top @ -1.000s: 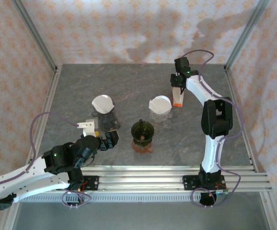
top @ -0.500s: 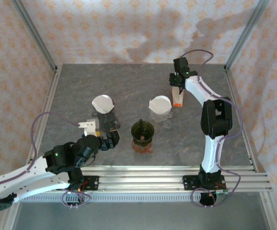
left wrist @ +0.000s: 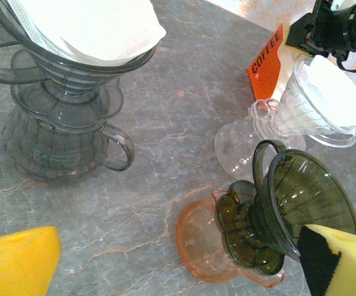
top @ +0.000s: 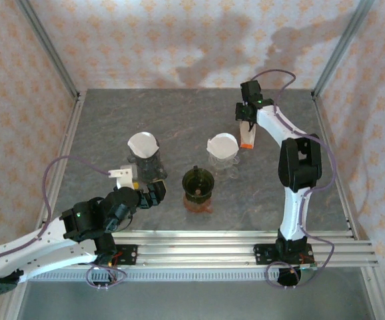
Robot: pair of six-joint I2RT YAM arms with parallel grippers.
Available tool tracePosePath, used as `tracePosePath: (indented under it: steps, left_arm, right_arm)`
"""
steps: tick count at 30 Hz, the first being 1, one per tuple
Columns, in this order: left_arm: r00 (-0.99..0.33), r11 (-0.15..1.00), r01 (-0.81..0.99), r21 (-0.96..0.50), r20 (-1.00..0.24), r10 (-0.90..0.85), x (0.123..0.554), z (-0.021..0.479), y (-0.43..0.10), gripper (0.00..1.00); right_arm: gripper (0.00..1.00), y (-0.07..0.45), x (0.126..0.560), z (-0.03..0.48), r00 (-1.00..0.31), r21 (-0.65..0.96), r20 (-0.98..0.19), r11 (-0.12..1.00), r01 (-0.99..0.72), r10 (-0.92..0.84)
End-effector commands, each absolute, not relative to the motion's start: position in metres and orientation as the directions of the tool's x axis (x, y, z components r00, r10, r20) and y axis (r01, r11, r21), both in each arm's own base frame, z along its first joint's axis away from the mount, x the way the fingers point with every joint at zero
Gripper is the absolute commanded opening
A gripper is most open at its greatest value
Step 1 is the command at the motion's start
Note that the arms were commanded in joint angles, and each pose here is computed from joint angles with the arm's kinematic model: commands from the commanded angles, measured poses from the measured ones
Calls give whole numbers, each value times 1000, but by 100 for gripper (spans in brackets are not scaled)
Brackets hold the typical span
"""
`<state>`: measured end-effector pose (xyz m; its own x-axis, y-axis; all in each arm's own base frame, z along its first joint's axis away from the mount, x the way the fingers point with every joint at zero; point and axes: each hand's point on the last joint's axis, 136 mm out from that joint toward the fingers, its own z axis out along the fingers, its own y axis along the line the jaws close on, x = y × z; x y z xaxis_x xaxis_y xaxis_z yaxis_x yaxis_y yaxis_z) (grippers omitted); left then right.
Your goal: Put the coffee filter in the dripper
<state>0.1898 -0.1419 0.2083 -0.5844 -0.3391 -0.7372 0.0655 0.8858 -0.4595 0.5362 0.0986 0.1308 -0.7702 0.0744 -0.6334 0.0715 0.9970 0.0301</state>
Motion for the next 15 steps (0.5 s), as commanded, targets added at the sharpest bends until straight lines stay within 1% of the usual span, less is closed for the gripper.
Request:
tracePosePath:
  steps: [1,4,5,10,15]
  left_arm:
    - [-581,888,60,-456,-739,-340,192,204,-142,100]
    - [-582,889,60,-455,-739,-339,192,203,-143,100]
    - [-582,888,58,-455,-738,-340,193,203,-143,99]
    - [-584,885,64,-461,-737,-341,192,205,-144,100]
    - [-582,883,69,-465,-737,-342,191,207,-143,100]
  right_arm:
    - [7,97,540,151,-743,13,-666,996,83,70]
    - [1,97,540,161,-729,13,-682,997,80,67]
    - [0,96,539,165,-725,11,-686,997,81,66]
    - [0,95,534,186,-697,13,-714,997,82,67]
    - [0,93,519,215,-658,28,-749,996,88,79]
